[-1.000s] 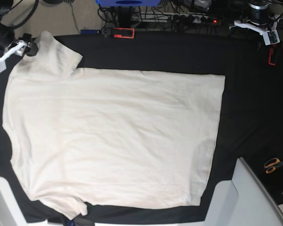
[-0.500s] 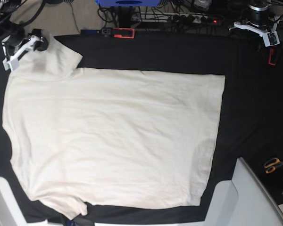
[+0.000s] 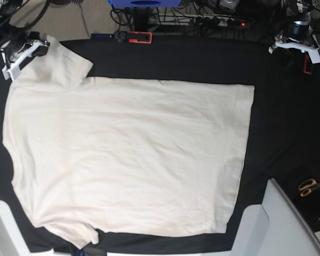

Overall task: Fold the T-shirt properly
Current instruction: 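Lower the left gripper to the opposite shirt corner and grasp it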

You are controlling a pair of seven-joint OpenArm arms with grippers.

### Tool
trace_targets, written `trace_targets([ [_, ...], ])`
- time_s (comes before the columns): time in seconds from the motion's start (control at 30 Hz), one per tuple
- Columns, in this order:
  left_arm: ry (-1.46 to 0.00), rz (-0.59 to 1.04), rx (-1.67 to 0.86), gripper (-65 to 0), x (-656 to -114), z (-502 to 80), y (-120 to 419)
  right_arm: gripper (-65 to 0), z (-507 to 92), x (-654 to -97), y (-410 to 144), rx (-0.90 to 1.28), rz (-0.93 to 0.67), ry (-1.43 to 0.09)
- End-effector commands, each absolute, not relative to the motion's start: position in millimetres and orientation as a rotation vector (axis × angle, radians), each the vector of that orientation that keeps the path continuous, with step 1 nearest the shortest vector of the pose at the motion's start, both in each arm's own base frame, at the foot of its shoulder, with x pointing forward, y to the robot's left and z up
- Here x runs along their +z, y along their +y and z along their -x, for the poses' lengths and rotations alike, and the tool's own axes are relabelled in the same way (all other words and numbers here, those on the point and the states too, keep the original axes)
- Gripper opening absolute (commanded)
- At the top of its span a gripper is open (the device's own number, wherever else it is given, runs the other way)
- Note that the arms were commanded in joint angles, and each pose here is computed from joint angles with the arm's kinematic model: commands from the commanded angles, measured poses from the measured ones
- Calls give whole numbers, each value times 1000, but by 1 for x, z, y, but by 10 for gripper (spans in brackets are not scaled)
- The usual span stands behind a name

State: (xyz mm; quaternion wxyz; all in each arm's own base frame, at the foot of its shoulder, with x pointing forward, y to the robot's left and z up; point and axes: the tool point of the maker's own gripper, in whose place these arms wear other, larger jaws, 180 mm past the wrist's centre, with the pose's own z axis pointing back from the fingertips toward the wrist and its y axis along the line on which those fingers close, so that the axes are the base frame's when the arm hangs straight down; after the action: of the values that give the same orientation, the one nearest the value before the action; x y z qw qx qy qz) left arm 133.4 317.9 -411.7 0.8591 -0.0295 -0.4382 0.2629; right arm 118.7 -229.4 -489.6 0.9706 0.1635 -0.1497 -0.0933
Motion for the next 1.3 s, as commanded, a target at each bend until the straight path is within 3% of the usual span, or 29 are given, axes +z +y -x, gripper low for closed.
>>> trace_targets([
  [0.0,-949,66,551,-612,-403,-137,321,-645,-123,-485,-234,-183,-326,-327],
  [0.1,-950,76,561,-433,-404,-142,319,-645,-123,-485,-235,-183,-324,-329],
  [0.17,-966,85,562,-375,-402,-150,318,-645,-123,-485,-235,-183,-324,-329],
  [0.7,-933,154,727,-374,-454,-187,321,-645,-122,-485,-234,-182,-325,-327],
  [1.0,-899,259,645,-374,-465,-212,271,-645,-123,-485,-234,-181,-325,-328],
  [1.27,-872,279,685,-374,-480,-215,264,-645,-123,-485,-234,-181,-325,-328],
])
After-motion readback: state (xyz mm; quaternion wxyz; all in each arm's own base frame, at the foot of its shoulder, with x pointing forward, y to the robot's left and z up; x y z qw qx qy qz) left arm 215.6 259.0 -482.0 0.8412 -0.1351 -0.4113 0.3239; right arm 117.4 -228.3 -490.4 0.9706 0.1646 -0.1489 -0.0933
